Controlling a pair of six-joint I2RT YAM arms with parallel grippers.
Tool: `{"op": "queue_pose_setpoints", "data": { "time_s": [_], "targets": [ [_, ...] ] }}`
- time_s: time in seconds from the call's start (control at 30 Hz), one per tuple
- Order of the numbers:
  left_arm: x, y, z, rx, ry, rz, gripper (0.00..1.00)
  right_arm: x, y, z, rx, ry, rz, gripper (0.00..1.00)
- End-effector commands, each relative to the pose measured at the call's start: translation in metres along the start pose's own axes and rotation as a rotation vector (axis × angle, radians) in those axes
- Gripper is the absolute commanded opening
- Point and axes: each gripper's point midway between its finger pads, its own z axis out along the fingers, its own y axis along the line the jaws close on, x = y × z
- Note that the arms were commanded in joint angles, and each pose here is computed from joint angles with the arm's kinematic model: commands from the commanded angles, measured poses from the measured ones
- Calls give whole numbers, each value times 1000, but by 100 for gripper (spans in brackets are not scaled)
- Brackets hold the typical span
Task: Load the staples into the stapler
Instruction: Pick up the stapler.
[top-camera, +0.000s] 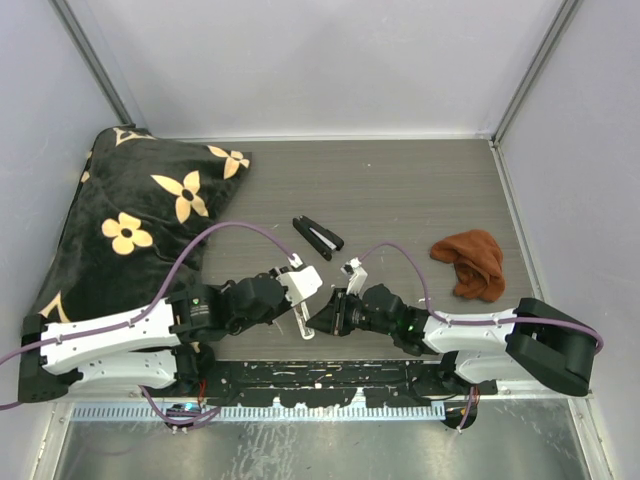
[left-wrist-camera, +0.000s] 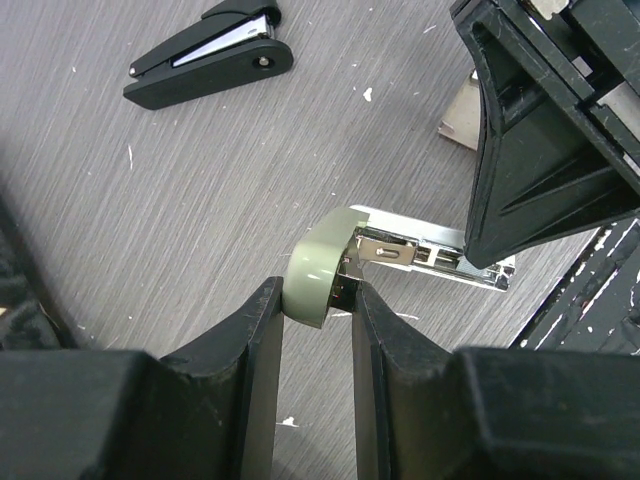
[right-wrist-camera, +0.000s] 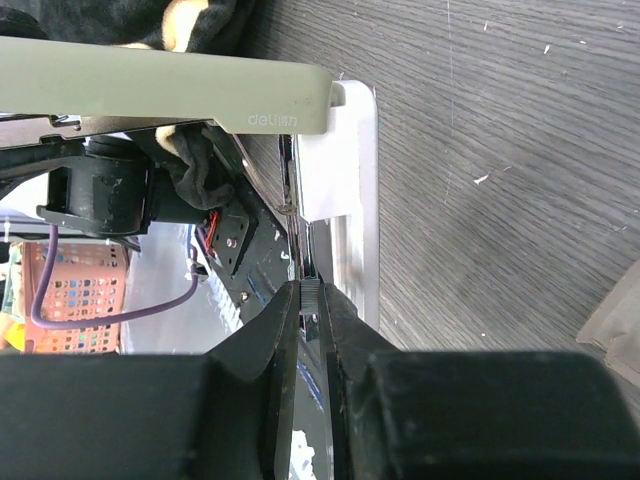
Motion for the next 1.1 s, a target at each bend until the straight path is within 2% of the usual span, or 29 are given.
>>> {"op": "queue_pose_setpoints", "data": {
  "time_s": [0.0,0.23,0.47,1.07],
  "targets": [
    [-43,7,-11,-9,-191,-50,0,3,-2,0,-3,-2,-15,18],
    [-40,-4,-8,43,-200,-40,0,-2,3,0,-19,-24,13,18],
    [-42,-7,-11,66,-230,-47,0,5,21,2,-125,23,-87,18],
    [-38,-8,-8,69,-221,-30,0,-9,58,-9,-289,-48,-117,18]
  ]
}}
